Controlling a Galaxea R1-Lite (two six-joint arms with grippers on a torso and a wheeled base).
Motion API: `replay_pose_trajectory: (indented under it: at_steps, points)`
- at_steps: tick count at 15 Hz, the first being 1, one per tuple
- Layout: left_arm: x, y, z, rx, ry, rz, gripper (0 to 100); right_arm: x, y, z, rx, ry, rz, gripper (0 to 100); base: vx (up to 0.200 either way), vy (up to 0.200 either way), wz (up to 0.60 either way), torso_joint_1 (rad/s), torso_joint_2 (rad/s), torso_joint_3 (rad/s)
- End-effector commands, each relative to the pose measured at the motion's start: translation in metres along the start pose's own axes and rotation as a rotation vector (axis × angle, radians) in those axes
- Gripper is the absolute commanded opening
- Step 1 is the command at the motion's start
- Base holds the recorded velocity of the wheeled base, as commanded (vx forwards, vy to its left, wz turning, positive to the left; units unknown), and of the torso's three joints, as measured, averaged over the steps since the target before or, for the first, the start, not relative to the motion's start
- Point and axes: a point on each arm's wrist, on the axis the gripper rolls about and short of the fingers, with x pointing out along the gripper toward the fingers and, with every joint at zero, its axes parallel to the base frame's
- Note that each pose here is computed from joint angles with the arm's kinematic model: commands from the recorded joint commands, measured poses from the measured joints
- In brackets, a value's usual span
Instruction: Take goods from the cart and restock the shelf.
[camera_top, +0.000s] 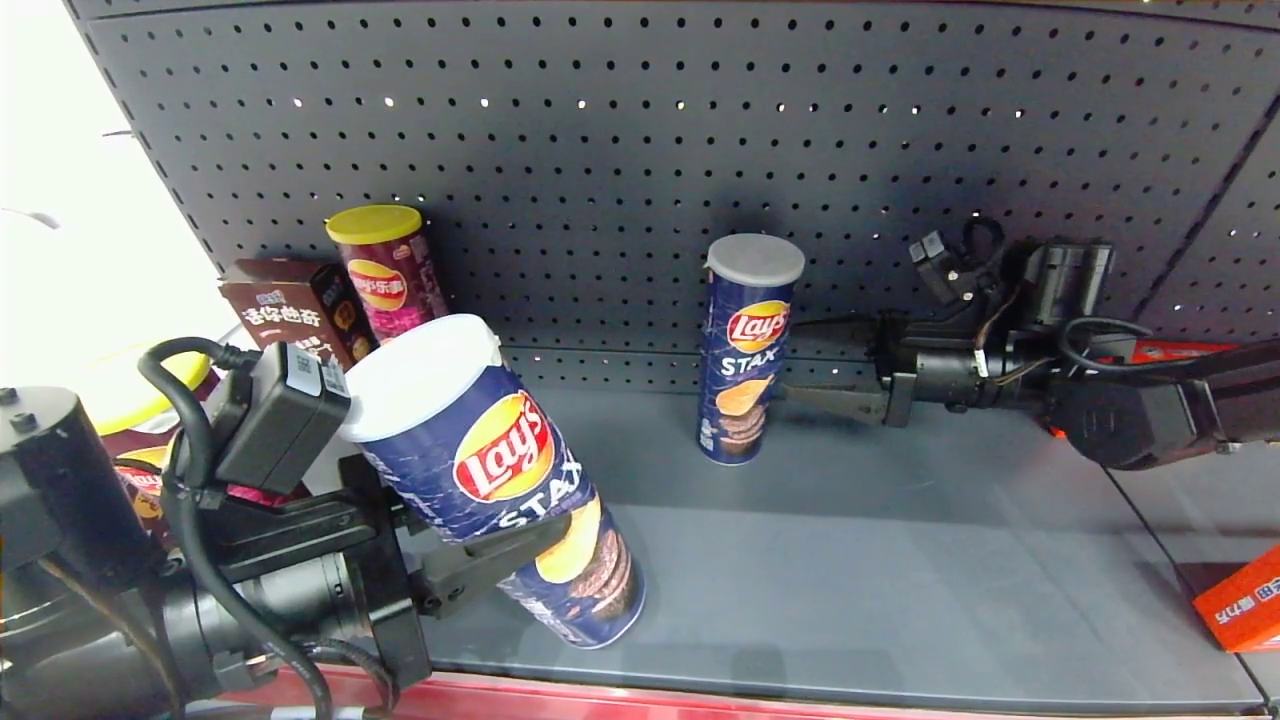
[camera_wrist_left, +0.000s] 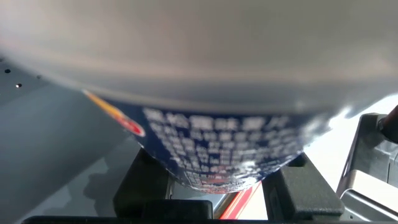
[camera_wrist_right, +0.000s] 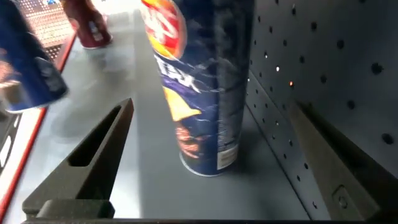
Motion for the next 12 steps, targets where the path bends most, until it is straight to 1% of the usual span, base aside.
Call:
replay_pose_trajectory:
  at_steps: [1,3,4,5,12]
  points:
    - [0.0,0.0,0.0,-0.001,0.0,0.001,0,0.014,-0.008,-0.016,0.023,0.013,0.019,100,0.0,0.0,0.0,0.0,0.0,0.0]
    - [0.0,0.0,0.001,0.001,-0.003,0.004,0,0.021,-0.011,-0.021,0.028,0.015,0.027,100,0.0,0.0,0.0,0.0,0.0,0.0]
    - [-0.002,0.004,0.0,0.0,-0.003,0.022,0,0.024,-0.012,-0.025,0.033,0.018,0.032,100,0.0,0.0,0.0,0.0,0.0,0.0]
    - [-0.003,0.005,0.0,-0.002,-0.001,0.027,0,0.026,-0.013,-0.029,0.039,0.022,0.035,100,0.0,0.0,0.0,0.0,0.0,0.0]
    - [-0.002,0.006,0.001,0.001,-0.006,0.027,0,0.042,-0.019,-0.04,0.045,0.025,0.056,100,0.0,0.0,0.0,0.0,0.0,0.0]
